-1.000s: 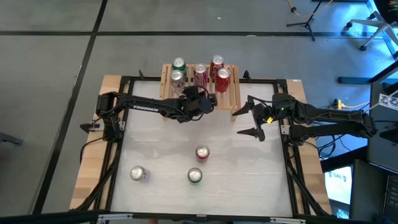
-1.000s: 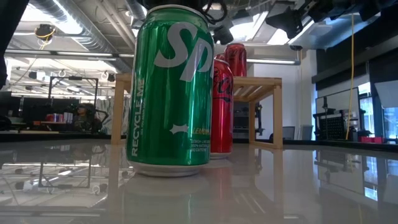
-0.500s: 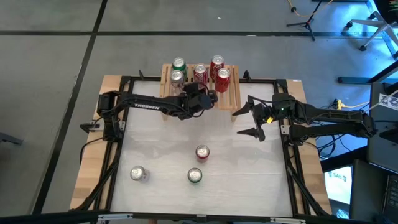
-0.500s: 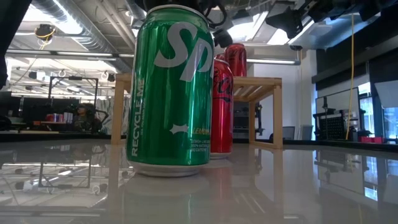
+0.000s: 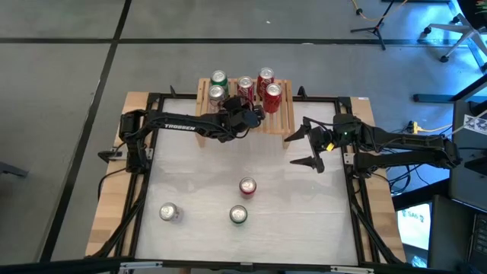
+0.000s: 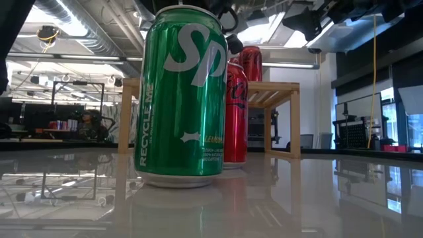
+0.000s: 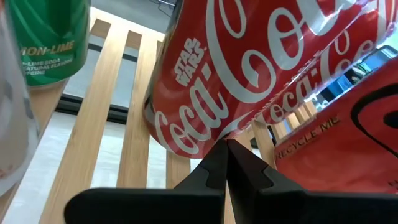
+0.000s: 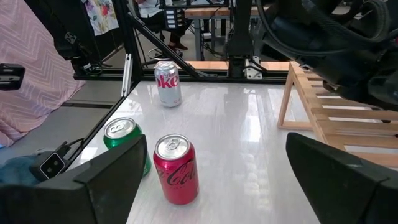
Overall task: Place canned beverage on shelf
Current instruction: Put the red/white soda can on the shelf
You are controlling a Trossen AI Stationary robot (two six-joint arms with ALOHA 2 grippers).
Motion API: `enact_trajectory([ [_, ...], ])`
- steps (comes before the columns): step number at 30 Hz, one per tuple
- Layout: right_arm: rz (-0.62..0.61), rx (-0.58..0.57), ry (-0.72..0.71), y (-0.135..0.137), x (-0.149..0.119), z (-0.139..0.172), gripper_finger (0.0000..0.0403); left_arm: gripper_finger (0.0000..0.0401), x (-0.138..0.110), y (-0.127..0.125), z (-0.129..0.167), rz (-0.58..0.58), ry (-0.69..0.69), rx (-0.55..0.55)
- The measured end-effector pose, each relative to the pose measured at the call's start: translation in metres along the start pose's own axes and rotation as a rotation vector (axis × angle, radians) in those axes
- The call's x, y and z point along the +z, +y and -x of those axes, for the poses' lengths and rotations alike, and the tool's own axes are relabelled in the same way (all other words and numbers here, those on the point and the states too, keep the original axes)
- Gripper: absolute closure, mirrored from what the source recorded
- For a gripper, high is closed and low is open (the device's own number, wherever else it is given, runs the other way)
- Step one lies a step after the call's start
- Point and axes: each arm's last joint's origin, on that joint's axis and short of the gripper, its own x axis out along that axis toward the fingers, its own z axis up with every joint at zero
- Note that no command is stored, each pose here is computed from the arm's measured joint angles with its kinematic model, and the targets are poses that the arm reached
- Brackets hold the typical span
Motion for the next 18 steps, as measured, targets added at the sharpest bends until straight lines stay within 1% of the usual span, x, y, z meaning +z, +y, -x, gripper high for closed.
enact_trajectory([
  [13,0.002,0.0,0.0,0.0,0.0,0.0,0.0024,0.0401,0.0027,0.0013,-0.0035,0.007,-0.009,0.009],
  [18,0.002,0.0,0.0,0.0,0.0,0.0,0.0024,0.0401,-0.0007,-0.0005,0.0012,0.002,-0.005,-0.001],
])
